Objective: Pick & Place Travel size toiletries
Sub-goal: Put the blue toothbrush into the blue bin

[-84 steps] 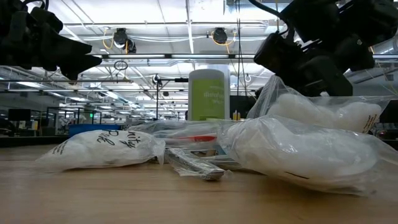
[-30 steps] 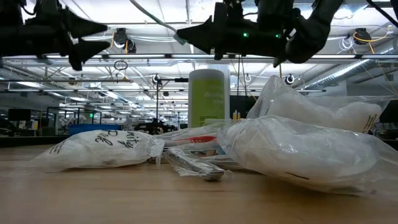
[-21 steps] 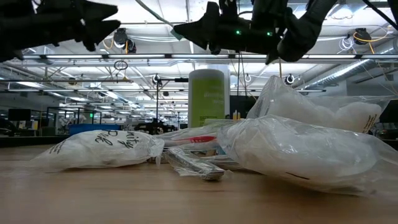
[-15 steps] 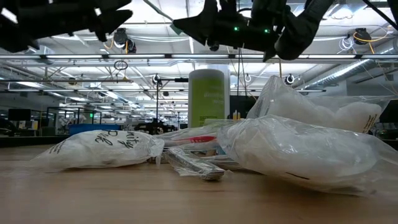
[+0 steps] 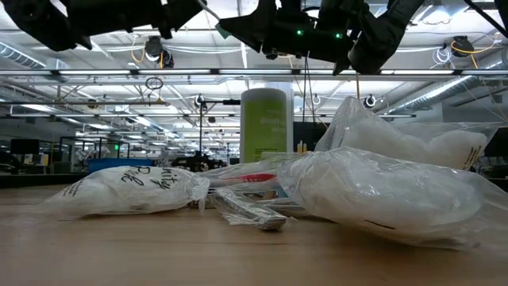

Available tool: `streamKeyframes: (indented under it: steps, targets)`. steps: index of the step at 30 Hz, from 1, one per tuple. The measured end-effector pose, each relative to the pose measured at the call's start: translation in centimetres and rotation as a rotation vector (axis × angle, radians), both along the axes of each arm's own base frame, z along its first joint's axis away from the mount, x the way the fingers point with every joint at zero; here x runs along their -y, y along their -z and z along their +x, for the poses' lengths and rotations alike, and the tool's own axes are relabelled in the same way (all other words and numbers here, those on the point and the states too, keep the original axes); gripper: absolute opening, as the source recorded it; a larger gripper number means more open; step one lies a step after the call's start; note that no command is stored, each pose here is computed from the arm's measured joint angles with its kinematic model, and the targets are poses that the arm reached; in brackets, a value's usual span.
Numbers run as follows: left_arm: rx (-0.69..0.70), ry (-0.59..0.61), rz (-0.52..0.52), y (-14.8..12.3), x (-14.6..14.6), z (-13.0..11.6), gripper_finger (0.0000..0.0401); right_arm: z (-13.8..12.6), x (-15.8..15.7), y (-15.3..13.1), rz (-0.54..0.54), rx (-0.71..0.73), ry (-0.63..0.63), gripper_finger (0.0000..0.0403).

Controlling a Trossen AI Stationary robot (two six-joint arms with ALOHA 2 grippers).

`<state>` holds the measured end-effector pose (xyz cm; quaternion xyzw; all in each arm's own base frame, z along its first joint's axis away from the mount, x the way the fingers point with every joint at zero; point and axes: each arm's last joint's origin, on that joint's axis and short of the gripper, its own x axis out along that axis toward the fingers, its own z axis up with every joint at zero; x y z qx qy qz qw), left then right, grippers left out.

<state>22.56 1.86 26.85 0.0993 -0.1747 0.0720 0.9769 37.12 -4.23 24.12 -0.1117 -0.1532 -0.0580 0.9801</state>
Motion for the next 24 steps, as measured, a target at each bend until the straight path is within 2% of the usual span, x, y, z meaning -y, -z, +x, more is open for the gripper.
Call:
streamKeyframes:
  steps: [7,10,13,18,19,21,24]
  targets:
    - [0.013,-0.081,-0.019,-0.3,-0.7,0.0,0.0252,0.0,0.0,0.1,0.003,-0.015,0.002,0.0035]
    - [0.01,-0.092,-0.02,-0.3,-0.9,0.0,0.0236,0.1,0.0,0.2,0.003,-0.019,0.0,0.0035]
    - [-0.005,-0.1,-0.02,-0.1,-1.1,0.0,0.0183,0.1,0.0,0.2,0.003,-0.025,0.0,0.0035]
    - [-0.046,-0.096,-0.01,0.1,-1.1,0.1,0.0045,0.1,0.0,0.4,0.002,-0.045,0.002,0.0035]
    - [-0.053,-0.09,-0.009,0.2,-1.1,0.1,0.0028,0.1,0.0,0.5,-0.001,-0.052,0.005,0.0035]
    - [-0.065,-0.111,-0.017,0.1,-1.1,-0.1,0.0025,0.2,0.1,0.7,0.003,-0.075,0.012,0.0043]
    - [-0.085,-0.226,-0.01,-0.2,-1.3,-0.8,0.0032,0.2,0.3,0.6,0.032,-0.074,0.06,0.0086]
